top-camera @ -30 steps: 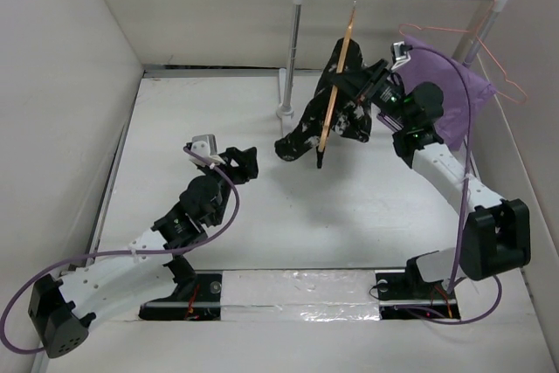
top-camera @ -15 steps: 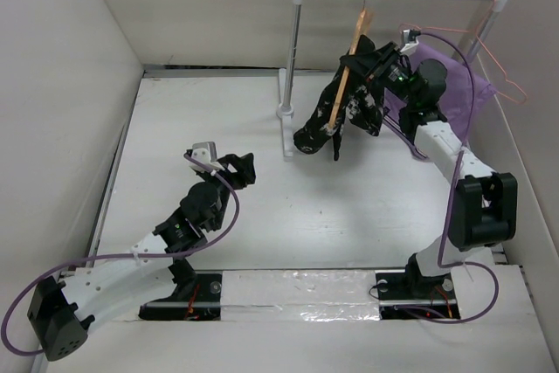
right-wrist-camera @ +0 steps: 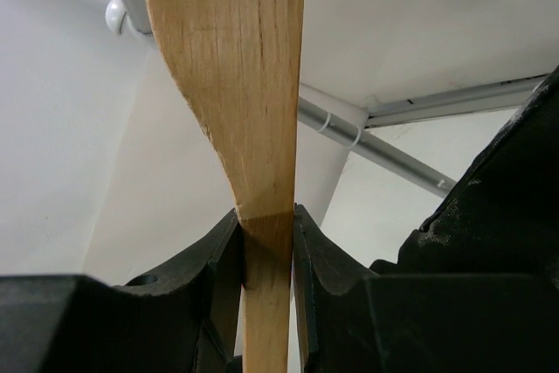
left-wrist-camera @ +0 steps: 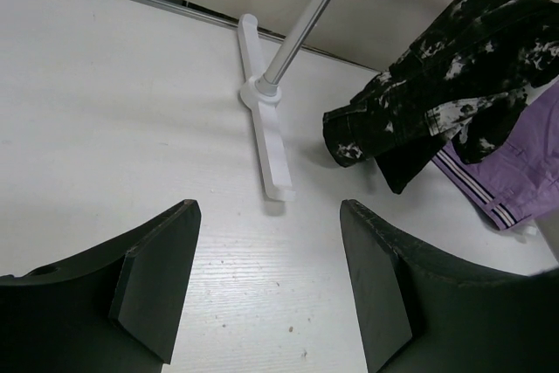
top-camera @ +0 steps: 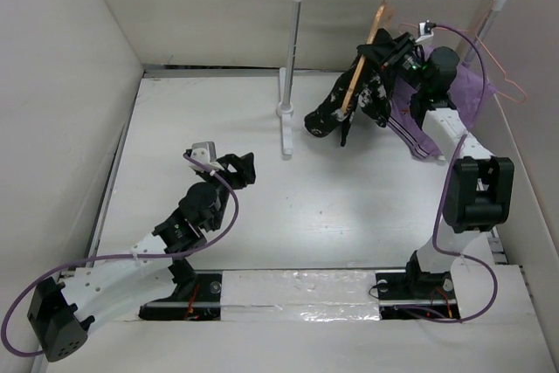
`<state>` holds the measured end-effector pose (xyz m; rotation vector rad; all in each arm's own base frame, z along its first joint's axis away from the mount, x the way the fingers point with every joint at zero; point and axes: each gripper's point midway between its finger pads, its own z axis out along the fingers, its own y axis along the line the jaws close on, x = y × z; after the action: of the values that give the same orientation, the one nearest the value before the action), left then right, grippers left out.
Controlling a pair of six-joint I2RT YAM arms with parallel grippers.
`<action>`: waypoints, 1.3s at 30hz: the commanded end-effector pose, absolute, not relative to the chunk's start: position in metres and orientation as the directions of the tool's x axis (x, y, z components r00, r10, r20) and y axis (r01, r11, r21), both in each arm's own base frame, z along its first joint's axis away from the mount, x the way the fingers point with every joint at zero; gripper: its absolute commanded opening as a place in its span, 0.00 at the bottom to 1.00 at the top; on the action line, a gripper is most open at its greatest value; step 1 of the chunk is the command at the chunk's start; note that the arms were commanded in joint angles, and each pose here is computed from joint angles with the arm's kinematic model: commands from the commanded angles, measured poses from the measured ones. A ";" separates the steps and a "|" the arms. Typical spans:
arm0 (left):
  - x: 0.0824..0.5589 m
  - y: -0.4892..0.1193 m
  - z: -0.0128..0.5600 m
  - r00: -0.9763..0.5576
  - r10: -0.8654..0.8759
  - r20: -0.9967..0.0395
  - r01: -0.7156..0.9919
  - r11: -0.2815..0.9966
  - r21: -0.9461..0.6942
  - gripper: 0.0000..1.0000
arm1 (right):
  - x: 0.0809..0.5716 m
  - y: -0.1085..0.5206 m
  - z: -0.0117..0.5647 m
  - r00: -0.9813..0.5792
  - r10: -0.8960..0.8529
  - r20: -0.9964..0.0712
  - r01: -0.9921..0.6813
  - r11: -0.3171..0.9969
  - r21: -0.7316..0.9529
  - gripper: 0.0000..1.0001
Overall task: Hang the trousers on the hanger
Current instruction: Place the hanger at the clothesline.
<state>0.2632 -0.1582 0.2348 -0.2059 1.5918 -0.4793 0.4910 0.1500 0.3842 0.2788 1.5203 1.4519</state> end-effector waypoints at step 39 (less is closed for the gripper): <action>0.261 -0.171 0.244 -0.072 -0.433 -0.898 0.244 0.866 -0.437 0.66 | 0.345 0.068 0.406 0.033 0.523 -0.852 -0.483 0.755 0.444 1.00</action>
<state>0.2635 -0.1685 0.2293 -0.1651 1.6096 -0.5035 0.3818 0.0630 0.3780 0.1435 1.4492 0.8383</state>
